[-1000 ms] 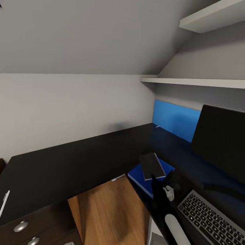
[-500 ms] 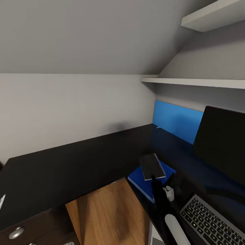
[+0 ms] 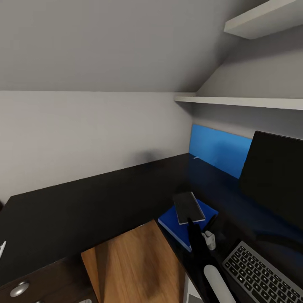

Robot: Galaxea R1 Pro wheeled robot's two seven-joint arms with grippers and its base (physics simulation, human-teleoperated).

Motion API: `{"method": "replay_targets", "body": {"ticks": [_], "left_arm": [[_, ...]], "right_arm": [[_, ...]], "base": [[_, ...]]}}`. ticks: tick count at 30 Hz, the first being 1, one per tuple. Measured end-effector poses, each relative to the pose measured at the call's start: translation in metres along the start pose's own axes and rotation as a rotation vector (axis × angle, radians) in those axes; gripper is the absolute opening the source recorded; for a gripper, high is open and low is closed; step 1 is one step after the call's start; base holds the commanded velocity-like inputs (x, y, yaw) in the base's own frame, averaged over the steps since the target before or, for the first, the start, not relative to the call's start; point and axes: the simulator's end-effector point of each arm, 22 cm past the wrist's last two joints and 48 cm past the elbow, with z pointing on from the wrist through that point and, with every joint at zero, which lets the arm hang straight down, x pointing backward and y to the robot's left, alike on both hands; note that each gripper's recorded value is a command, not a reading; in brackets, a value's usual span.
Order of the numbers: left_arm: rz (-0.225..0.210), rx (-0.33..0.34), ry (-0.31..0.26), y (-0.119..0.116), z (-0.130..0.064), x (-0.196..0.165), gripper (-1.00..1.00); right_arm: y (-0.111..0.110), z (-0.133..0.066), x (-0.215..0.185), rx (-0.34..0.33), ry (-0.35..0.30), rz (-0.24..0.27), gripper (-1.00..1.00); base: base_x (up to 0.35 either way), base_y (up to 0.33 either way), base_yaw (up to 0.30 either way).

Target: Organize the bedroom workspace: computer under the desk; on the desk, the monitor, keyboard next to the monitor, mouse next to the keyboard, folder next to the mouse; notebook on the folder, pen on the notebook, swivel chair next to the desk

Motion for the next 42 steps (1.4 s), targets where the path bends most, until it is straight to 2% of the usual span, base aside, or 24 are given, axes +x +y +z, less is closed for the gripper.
{"method": "replay_targets", "body": {"ticks": [7,27,28,42], "left_arm": [[0.000,0.000,0.000,0.000,0.000,0.000,1.00],[-0.001,-0.002,0.000,-0.005,-0.022,-0.019,1.00],[-0.001,-0.003,0.000,-0.005,-0.022,-0.019,1.00],[-0.002,-0.003,-0.001,-0.005,-0.022,-0.019,1.00]], "right_arm": [[-0.001,0.000,0.000,0.003,0.000,0.000,-1.00],[0.028,-0.002,-0.007,0.005,0.000,0.000,-1.00],[0.028,-0.002,-0.007,0.006,0.000,0.000,1.00],[0.026,-0.002,-0.007,0.013,0.000,0.001,1.00]], "base": [[0.000,0.000,0.000],[0.000,0.000,0.000],[0.000,0.000,0.000],[-0.002,0.000,0.000]]}}
